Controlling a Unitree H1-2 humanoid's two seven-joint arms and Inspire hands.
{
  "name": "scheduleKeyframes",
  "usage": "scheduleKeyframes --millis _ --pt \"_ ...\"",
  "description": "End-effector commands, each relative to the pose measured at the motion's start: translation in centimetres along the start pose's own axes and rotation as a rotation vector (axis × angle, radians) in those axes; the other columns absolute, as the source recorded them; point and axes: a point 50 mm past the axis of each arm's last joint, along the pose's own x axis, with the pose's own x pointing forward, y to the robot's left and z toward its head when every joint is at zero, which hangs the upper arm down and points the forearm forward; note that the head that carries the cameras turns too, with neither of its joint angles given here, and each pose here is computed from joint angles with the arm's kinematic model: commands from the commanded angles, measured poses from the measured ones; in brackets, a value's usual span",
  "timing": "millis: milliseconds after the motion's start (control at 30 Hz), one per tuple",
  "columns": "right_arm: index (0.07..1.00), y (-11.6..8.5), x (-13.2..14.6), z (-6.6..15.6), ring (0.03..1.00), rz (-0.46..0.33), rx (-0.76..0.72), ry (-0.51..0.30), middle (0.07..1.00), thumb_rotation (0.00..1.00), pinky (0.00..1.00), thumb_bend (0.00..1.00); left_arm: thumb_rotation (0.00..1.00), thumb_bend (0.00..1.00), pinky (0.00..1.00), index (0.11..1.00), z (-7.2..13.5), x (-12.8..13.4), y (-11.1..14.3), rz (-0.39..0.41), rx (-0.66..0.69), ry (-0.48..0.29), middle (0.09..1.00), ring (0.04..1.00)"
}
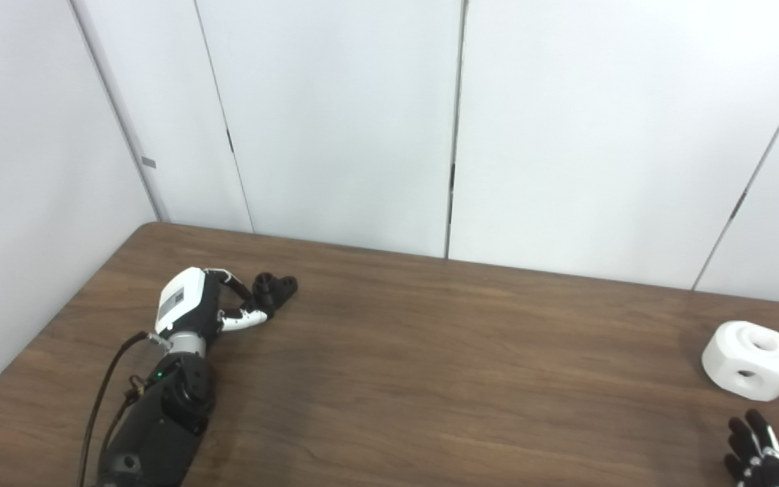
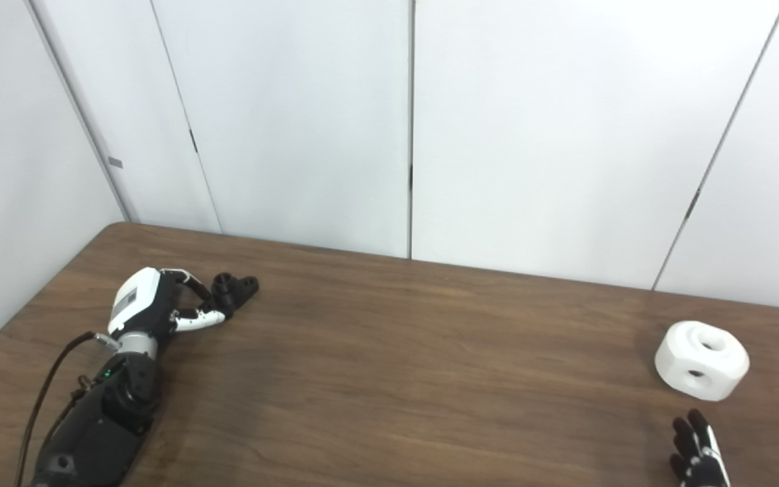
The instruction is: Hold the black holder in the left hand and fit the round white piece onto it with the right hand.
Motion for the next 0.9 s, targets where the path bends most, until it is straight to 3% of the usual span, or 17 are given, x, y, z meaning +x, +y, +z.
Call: scheduleKeyframes --millis 0,367,867 --pt "1.0 -0.3 -6.3 -1.4 1.0 -0.018 -0.006 0.116 0.976 1.0 1.0 0.51 0.05 0.52 0.88 0.485 1.5 1.3 2.8 0.086 0.026 -0.072 0.762 0.875" --pt "1.0 0.0 -6.2 -1.2 1.0 -0.02 -0.002 0.119 0.974 1.0 1.0 0.55 0.05 0.52 0.79 0.485 2.2 -1.1 2.5 0.03 -0.035 -0.117 0.777 0.867" --pt "0.988 0.6 -6.0 -0.5 1.0 -0.014 -0.021 0.116 0.966 1.0 1.0 0.57 0.05 0.52 0.82 0.486 3.7 -7.7 0.9 -0.095 -0.033 -0.287 0.79 0.888"
